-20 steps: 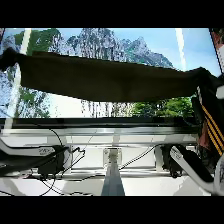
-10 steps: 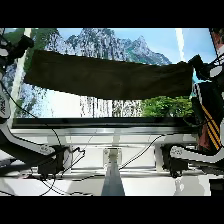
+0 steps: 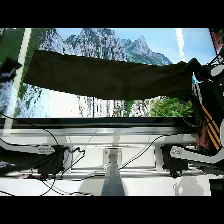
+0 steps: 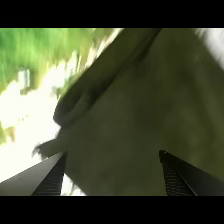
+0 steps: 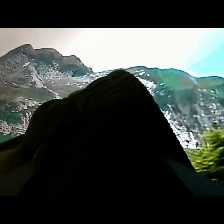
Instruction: Fold the clothes and pants, and hang the long-sleeved shirts on hangers.
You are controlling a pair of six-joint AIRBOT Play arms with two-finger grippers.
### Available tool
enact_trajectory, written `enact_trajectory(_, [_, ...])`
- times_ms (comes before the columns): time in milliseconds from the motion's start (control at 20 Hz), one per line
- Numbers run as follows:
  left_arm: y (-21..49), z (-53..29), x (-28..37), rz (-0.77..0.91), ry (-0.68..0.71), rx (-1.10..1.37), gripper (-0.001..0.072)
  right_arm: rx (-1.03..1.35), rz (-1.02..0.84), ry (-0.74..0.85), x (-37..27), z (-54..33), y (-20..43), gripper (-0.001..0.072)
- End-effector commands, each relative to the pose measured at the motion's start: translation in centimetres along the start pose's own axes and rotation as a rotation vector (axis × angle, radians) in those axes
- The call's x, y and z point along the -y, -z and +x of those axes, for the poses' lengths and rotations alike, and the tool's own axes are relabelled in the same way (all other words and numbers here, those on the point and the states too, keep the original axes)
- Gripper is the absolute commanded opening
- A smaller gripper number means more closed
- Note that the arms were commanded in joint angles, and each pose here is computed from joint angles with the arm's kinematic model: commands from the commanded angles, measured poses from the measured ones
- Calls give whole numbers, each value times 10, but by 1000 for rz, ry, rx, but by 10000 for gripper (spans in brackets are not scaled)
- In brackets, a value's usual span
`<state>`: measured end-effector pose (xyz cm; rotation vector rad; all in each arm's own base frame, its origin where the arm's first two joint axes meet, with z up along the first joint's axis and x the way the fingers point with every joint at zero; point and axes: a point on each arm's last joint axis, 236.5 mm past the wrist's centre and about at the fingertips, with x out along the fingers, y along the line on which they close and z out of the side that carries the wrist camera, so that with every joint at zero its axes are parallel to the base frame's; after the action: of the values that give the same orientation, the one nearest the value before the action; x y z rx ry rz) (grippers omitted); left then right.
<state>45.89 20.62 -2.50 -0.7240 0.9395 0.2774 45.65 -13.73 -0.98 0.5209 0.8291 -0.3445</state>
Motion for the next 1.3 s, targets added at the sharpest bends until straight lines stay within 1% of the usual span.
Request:
enact_trajectory(0, [37,24,-8,-127,32,-78,710,-30,-77,-9,-7,0,9,695])
enact_trajectory(150, [35,65,5,-157,78,-42,709,-36,-117,-33,-26,2,15,695])
enact_trajectory(250, [26,84,14,-115,92,23,706,-33,-137,-50,-38,2,18,695])
enact_trajectory(400, [3,100,16,-84,50,163,693,-34,-169,-76,-57,2,23,694])
enact_trajectory(450, [-4,102,16,-78,36,202,608,-34,-182,-88,-65,1,24,693])
enact_trajectory(550, [-14,104,16,-70,17,256,190,-17,-219,-117,-87,-3,21,692])
enact_trajectory(600, [-17,103,18,-65,16,270,22,-3,-244,-135,-99,-7,17,691])
enact_trajectory(650, [-21,101,20,-56,19,278,15,15,-278,-155,-113,-12,12,687])
enact_trajectory(700, [-26,96,25,-22,20,280,14,33,-294,-176,-126,-17,7,630])
enact_trajectory(750, [-32,87,31,33,16,287,14,47,-310,-195,-140,-22,4,554])
enact_trajectory(800, [-38,74,38,94,8,296,13,63,-327,-219,-155,-28,1,498])
enact_trajectory(850, [-43,57,45,155,0,306,13,78,-345,-242,-170,-34,-1,425])
enact_trajectory(900, [-46,36,53,230,-15,313,13,92,-364,-267,-185,-39,-1,289])
enact_trajectory(950, [-47,15,61,294,-27,312,13,108,-385,-297,-204,-45,1,26])
enact_trajectory(1100, [-34,-55,92,418,-10,282,14,128,-449,-399,-268,-55,19,32])
enact_trajectory(1150, [-30,-81,105,471,3,291,14,116,-461,-430,-290,-55,30,31])
enact_trajectory(1250, [-23,-131,127,516,29,332,14,49,-465,-491,-335,-50,66,32])
